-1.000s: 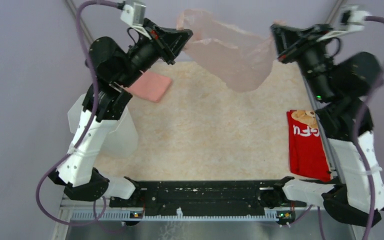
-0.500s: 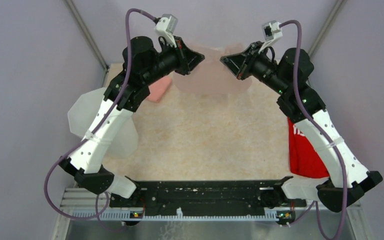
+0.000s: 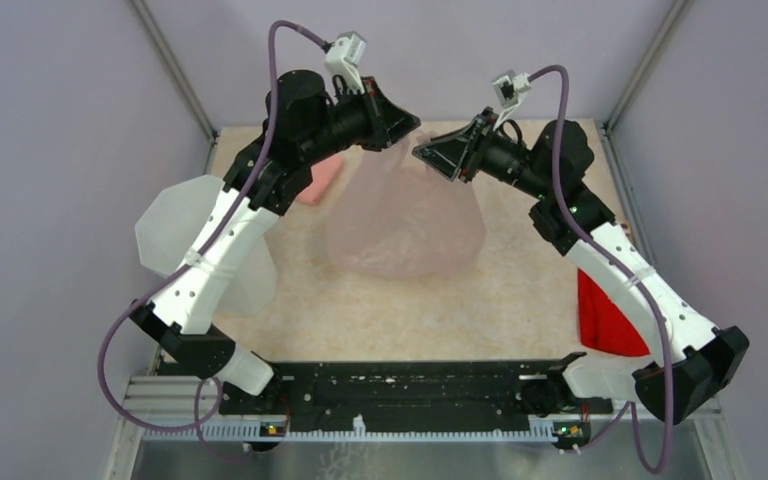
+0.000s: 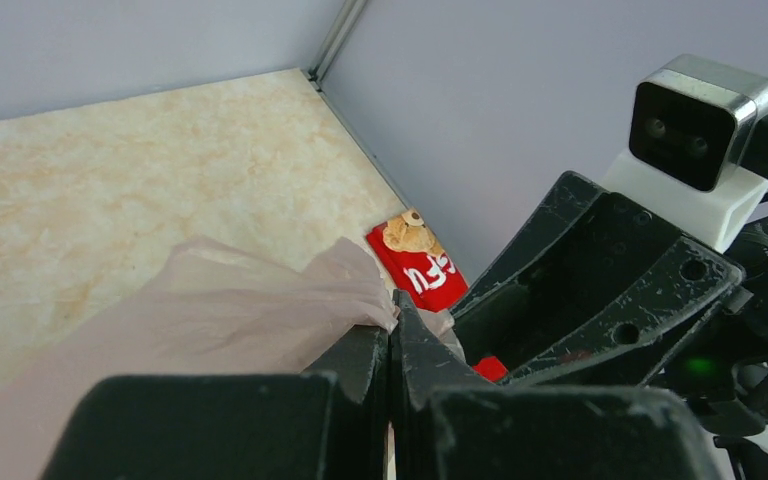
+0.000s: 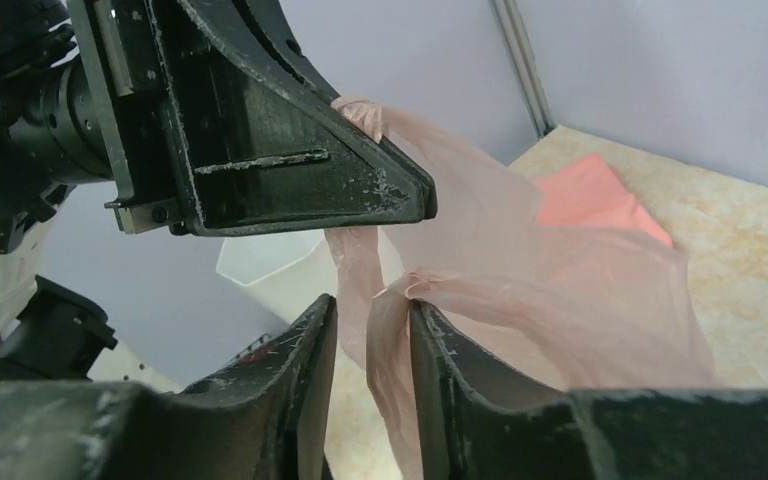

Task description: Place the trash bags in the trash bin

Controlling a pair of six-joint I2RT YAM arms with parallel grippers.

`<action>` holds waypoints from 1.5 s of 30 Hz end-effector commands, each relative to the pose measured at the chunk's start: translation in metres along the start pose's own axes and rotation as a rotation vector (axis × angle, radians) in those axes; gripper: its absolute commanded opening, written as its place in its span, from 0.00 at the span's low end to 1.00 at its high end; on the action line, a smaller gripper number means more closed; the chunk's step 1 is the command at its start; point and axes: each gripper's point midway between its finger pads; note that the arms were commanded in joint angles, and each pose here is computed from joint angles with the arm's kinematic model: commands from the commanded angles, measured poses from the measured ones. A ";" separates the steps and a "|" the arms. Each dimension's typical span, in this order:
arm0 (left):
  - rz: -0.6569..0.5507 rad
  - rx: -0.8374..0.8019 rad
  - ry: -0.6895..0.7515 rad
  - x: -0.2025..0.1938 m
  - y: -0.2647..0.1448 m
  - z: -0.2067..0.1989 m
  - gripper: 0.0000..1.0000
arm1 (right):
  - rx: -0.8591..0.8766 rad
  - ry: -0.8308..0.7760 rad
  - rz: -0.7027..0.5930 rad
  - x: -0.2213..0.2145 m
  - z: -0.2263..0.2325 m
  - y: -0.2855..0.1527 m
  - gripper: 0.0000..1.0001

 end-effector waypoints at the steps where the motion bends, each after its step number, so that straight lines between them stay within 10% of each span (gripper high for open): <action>1: 0.002 -0.035 -0.048 -0.002 0.003 -0.006 0.00 | 0.084 -0.006 -0.103 0.021 0.020 -0.005 0.38; 16: 0.032 -0.054 -0.118 -0.014 0.010 -0.004 0.00 | 0.072 0.041 -0.109 0.006 0.014 0.017 0.53; 24: 0.026 -0.056 -0.121 -0.012 0.006 -0.006 0.00 | -0.005 0.025 -0.093 -0.004 0.002 0.023 0.48; 28: 0.036 -0.053 -0.117 -0.016 0.005 -0.004 0.01 | -0.028 0.035 -0.111 -0.002 -0.003 0.025 0.28; 31: 0.035 -0.035 -0.103 -0.019 0.002 0.001 0.23 | -0.050 0.039 -0.124 0.004 -0.004 0.023 0.00; 37: -0.013 0.061 -0.010 -0.006 -0.019 0.011 0.72 | -0.213 0.019 -0.070 0.003 -0.023 0.012 0.00; 45: -0.092 0.380 0.107 0.000 -0.079 0.064 0.93 | -0.345 -0.030 -0.009 0.003 -0.039 -0.006 0.00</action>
Point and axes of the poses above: each gripper's point midway between its finger pads, its own y axis out along the fingers, its own z axis along the line the jaws close on, x = y × z, and after that the axes turned 10 degrees about -y, right-handed
